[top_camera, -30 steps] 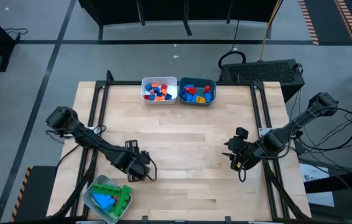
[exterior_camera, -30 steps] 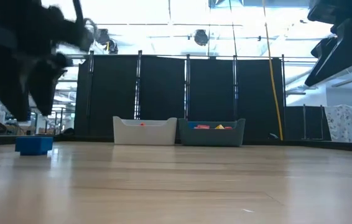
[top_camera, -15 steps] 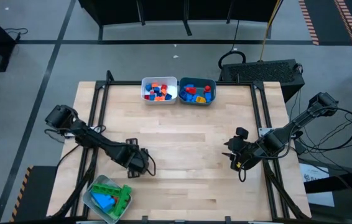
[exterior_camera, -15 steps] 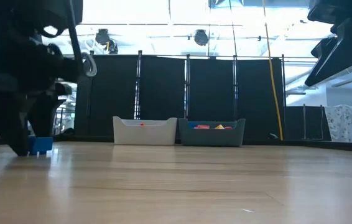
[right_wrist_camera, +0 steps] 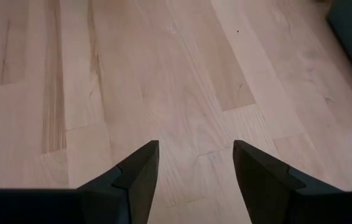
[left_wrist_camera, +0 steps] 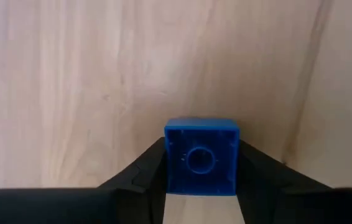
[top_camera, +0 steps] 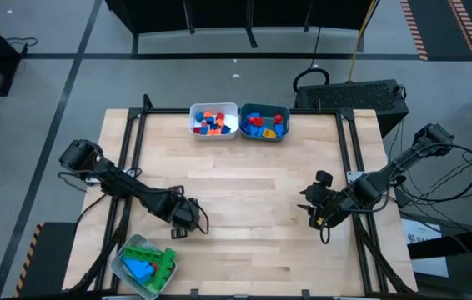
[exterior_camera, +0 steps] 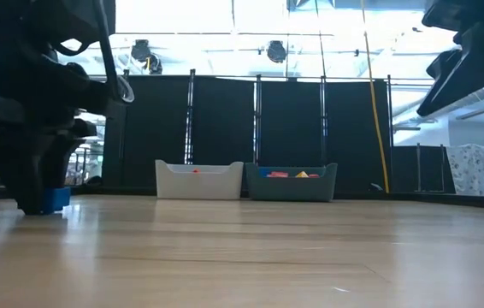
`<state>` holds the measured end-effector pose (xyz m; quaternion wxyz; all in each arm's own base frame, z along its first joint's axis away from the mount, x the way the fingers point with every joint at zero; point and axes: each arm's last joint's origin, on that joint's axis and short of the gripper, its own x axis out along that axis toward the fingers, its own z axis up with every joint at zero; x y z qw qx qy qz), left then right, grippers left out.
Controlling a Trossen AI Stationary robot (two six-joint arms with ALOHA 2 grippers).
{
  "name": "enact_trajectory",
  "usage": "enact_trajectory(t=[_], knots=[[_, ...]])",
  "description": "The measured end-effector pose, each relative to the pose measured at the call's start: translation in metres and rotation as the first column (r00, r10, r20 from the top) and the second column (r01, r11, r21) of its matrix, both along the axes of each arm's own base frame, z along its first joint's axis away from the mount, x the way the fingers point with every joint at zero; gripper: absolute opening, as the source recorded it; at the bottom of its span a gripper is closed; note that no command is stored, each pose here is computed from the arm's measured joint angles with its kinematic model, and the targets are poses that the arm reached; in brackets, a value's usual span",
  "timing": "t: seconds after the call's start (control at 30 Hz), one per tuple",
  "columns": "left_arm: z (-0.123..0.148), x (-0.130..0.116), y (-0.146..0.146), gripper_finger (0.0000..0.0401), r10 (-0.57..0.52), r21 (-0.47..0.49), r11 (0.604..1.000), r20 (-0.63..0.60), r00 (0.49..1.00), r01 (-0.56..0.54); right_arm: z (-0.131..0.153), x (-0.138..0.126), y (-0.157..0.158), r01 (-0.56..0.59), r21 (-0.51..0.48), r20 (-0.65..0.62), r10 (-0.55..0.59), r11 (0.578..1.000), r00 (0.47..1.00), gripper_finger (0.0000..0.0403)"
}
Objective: Sort blocks by size
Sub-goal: Put the blue cube 4 stud game piece into the white bin
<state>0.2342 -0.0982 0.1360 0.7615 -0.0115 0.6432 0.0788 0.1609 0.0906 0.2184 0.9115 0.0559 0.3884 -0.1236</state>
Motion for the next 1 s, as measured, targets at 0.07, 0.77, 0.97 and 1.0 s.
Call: enact_trajectory(t=[0.07, 0.77, 0.97, 1.0], knots=[[0.000, 0.000, 0.001, 0.0142, 0.004, 0.015, 1.000, 0.009, 1.000, -0.004, 0.001, 0.001, 0.001, -0.024, -0.012, 0.010, 0.024, 1.000, 1.000, 0.0192], [0.001, 0.015, 0.016, 0.0141, 0.055, 0.013, 0.998, 0.081, 0.995, -0.056, 0.016, 0.016, 0.011, -0.060, 0.106, 0.217, 0.036, 0.993, 0.975, 0.0192], [0.018, 0.037, 0.033, 0.0141, 0.061, 0.089, 0.993, 0.167, 0.984, -0.076, 0.020, 0.019, 0.013, -0.008, 0.227, 0.271, -0.055, 0.974, 0.961, 0.0192], [0.022, 0.041, 0.038, 0.0141, 0.057, 0.116, 0.990, 0.187, 0.981, -0.079, 0.021, 0.020, 0.013, -0.008, 0.230, 0.281, -0.058, 0.973, 0.958, 0.0192]])
